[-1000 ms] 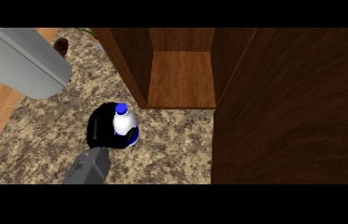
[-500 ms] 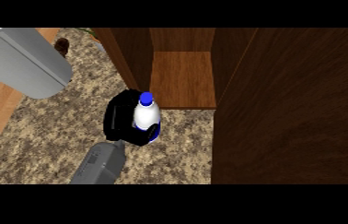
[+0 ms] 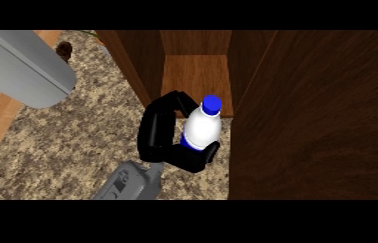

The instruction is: Pick up the bottled water, place it into the cabinet and close the cabinet

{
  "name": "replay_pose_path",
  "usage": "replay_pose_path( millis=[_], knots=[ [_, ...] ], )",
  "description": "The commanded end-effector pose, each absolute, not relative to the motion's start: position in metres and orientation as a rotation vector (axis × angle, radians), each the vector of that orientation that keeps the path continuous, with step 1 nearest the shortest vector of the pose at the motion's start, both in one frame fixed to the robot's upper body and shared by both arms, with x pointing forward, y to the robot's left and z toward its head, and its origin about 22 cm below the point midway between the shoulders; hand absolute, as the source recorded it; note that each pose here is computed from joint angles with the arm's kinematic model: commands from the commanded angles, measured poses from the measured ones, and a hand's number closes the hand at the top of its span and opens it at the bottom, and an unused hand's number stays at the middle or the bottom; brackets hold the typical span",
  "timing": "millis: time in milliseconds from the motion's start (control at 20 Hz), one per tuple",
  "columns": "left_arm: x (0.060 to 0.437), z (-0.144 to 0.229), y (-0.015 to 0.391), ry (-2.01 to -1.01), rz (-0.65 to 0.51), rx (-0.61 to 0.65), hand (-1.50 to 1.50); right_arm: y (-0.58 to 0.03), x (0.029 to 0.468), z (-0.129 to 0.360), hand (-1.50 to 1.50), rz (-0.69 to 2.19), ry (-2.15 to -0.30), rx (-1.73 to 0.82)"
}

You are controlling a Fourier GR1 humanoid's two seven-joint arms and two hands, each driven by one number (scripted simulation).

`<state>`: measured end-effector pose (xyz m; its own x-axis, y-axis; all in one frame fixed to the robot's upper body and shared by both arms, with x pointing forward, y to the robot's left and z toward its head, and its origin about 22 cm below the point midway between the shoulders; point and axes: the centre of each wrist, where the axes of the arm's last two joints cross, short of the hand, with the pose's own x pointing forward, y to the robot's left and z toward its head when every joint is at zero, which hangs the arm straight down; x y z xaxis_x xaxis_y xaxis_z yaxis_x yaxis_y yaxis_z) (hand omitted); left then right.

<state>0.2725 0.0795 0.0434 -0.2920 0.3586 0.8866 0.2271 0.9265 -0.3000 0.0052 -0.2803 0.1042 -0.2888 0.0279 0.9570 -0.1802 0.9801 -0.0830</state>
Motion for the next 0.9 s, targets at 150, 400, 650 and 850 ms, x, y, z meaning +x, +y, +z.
replay_pose_path(
  millis=[150,400,650,850],
  knots=[
    [0.273,0.101,0.03,-1.925,0.16,-0.317,1.5,-0.281,0.013,0.124,-1.5,0.213,-1.916,0.128],
    [0.305,0.115,0.021,-1.93,0.149,-0.217,1.5,-0.284,0.015,0.119,-1.5,0.209,-1.926,0.117],
    [0.329,0.101,0.028,-1.913,0.123,-0.138,1.5,-0.28,0.016,0.133,-1.5,0.211,-1.925,0.117],
    [0.353,0.096,0.034,-1.89,0.11,-0.086,1.5,-0.288,0.02,0.132,-1.5,0.228,-1.938,0.108]
  ],
)
